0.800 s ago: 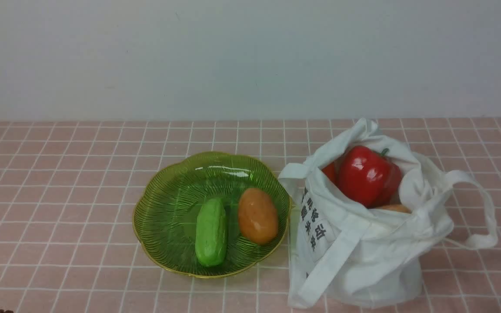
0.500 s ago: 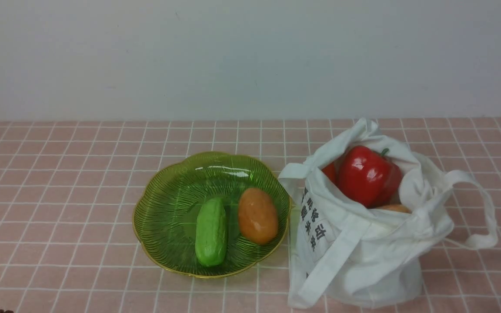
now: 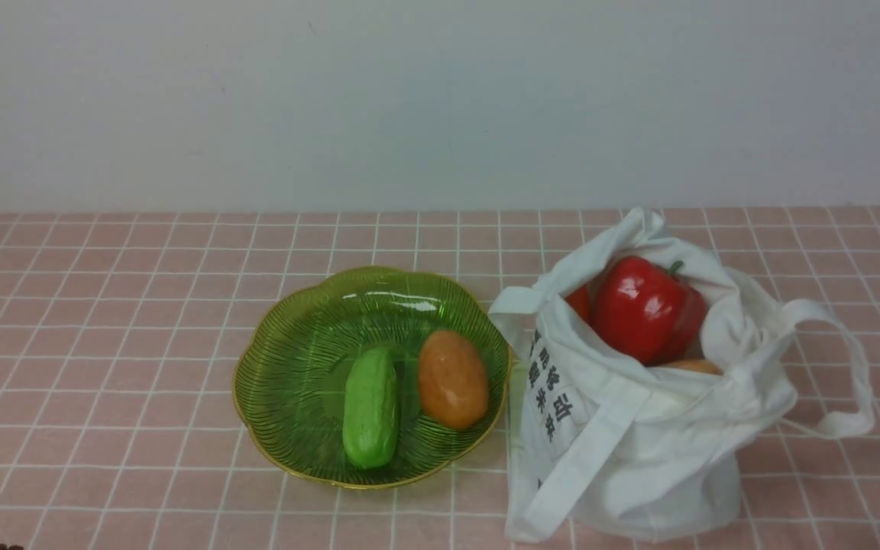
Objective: Take vegetables from bag on pink coffee tablecloth place on plate.
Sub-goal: 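Reach for the red bell pepper in the white bag with the right gripper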
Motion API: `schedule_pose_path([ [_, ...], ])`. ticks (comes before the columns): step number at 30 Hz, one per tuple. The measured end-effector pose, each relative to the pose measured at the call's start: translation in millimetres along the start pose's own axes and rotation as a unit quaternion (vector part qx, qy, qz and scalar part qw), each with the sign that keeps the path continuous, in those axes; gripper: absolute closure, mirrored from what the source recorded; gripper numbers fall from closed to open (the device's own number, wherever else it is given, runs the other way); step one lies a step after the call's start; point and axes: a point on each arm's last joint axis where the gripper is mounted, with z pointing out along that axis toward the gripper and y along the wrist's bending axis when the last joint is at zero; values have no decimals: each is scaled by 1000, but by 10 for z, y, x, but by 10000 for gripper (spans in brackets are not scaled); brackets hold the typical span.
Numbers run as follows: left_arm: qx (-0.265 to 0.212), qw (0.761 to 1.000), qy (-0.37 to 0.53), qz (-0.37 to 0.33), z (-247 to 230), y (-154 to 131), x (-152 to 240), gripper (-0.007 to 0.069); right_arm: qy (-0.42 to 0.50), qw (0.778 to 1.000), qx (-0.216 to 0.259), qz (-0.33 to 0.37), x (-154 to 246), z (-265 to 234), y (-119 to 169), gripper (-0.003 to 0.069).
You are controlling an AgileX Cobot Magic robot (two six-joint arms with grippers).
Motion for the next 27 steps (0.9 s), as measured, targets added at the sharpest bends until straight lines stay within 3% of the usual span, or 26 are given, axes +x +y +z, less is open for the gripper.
schedule_pose_path([
  [3,0,1000,0,0,0,0,0,630,-50,986,-26,156,-98,-6,32,673],
  [4,0,1000,0,0,0,0,0,630,-54,983,-29,174,-107,-7,34,673],
  [6,0,1000,0,0,0,0,0,630,-95,956,-41,274,-186,-20,25,673],
  [8,0,1000,0,0,0,0,0,630,-121,935,-46,329,-235,-31,6,673],
  [15,0,1000,0,0,0,0,0,630,-181,898,-43,398,-328,-63,-62,673],
  [20,0,1000,0,0,0,0,0,630,-193,895,-65,397,-499,-125,-15,673],
  [24,0,1000,0,0,0,0,0,630,-154,945,-115,264,-1165,-271,245,673],
  [27,0,1000,0,0,0,0,0,630,-43,975,-122,182,-1496,-112,419,673],
])
